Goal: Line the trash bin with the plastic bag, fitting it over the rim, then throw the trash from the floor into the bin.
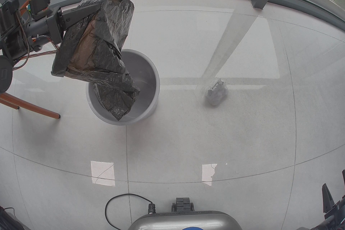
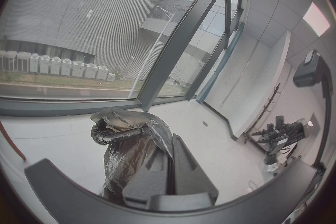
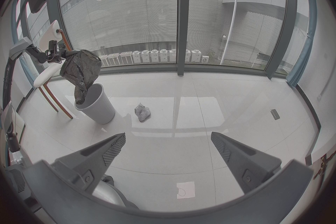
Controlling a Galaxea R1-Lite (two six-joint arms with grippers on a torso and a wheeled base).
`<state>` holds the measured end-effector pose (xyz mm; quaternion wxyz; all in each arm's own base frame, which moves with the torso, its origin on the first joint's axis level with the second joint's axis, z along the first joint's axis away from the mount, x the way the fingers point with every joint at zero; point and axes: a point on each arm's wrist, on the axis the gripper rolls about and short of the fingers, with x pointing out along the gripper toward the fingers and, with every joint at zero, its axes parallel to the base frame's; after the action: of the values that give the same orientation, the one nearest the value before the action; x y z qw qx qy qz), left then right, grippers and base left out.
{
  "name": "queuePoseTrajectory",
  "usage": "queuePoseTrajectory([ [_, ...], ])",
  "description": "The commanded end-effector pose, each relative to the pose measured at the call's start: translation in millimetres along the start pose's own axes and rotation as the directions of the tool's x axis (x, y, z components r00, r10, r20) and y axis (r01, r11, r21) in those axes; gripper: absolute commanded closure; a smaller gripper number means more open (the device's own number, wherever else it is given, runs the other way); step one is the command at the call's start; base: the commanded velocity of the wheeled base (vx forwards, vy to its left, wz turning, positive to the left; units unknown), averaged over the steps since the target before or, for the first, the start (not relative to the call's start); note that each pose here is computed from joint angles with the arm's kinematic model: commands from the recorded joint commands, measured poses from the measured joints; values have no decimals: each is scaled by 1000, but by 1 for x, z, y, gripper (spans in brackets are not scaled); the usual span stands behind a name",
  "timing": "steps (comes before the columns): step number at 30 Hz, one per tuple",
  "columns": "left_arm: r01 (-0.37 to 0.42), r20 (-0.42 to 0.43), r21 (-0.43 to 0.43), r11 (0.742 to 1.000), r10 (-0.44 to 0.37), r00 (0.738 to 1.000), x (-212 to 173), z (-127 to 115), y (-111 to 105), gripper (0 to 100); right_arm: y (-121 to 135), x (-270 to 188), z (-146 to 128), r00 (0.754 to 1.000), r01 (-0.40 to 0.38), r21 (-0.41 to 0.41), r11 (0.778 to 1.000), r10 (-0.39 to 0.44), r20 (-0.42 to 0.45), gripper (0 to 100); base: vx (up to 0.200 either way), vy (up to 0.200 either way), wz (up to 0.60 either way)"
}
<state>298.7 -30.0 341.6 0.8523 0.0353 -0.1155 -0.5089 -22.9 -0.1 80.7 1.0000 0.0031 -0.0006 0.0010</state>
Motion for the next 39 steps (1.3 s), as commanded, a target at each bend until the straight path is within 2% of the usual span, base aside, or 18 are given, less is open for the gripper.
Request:
queuePoseTrajectory([
  [1,-88,-13,26,996,88,996,-2,-27,-2,100,0,0,-5,1000,0,0,1000,0,-1,0,0,0,0],
  [4,-128,-23,34,991,129,991,-5,-39,-5,100,0,0,-5,1000,0,0,1000,0,-1,0,0,0,0],
  [5,-165,-36,31,986,166,986,-9,-47,-14,100,0,0,-5,1000,0,0,1000,0,-1,0,0,0,0],
  [8,-222,-35,36,974,223,974,-17,-43,-26,100,0,0,-5,1000,0,0,1000,0,-1,0,0,0,0],
  [12,-270,-42,21,963,271,962,-20,-45,-30,100,0,0,-5,1000,0,0,1000,0,-1,0,0,0,0],
  [15,-287,-34,-8,958,286,958,-17,-40,-43,100,0,0,-5,1000,0,0,1000,0,-1,0,0,0,0],
  [18,-331,-41,-114,937,328,944,-13,-39,-58,100,0,0,-5,1000,0,0,1000,0,-1,0,0,0,0],
  [21,-343,-41,-142,929,341,939,-7,-38,-68,100,0,0,-5,1000,0,1,1000,0,-1,0,0,0,0],
  [26,-344,-59,-156,926,339,939,-8,-40,-69,100,0,0,-5,1000,2,1,1000,-2,-1,0,0,0,0],
  [39,-338,-77,-167,926,329,941,-12,-35,-75,100,0,0,-5,1000,2,0,1000,-2,-1,0,200,-200,0],
])
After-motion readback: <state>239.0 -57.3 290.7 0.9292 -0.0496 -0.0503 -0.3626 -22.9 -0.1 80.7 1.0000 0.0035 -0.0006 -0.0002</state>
